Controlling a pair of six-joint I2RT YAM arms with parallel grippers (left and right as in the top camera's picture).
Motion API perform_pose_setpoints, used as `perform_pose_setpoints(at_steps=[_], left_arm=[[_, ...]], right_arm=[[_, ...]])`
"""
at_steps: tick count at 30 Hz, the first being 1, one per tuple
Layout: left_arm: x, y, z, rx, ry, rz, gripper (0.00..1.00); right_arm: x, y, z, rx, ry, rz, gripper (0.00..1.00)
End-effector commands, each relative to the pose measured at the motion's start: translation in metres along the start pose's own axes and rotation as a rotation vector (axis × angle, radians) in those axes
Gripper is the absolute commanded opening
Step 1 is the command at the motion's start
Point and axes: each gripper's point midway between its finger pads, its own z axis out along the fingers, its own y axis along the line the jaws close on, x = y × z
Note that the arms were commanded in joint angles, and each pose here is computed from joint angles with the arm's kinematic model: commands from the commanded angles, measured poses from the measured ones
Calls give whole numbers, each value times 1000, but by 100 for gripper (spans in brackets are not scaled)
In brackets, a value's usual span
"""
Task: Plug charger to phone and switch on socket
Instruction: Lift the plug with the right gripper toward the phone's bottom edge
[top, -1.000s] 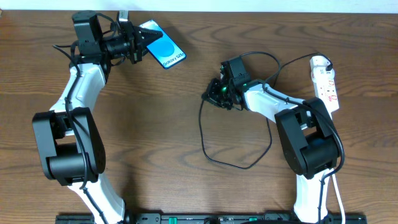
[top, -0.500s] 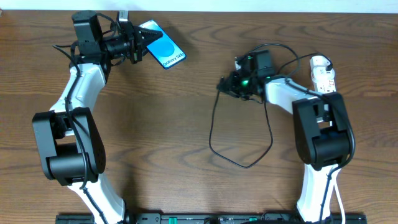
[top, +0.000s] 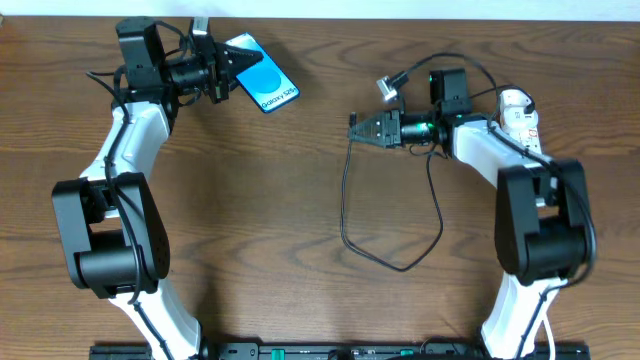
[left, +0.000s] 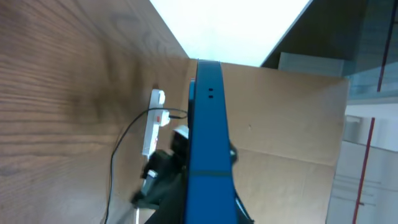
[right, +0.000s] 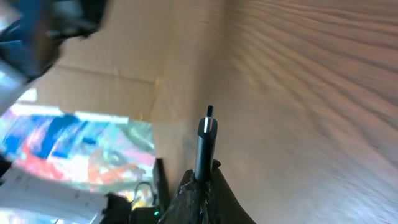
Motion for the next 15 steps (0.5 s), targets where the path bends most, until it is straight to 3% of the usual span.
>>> perform_pose_setpoints(at_steps=[1,10,15], left_arm=[[13,-14,-2,37,75,34,7],[24,-18,-4,63,136,62,7],[36,-22,-6,99,200,156,7]], right_arm=[[5,64,4,-138,49,-143,1],[35,100,44,-237,175,-164,1],[43,106,54,-251,201,-175,1]])
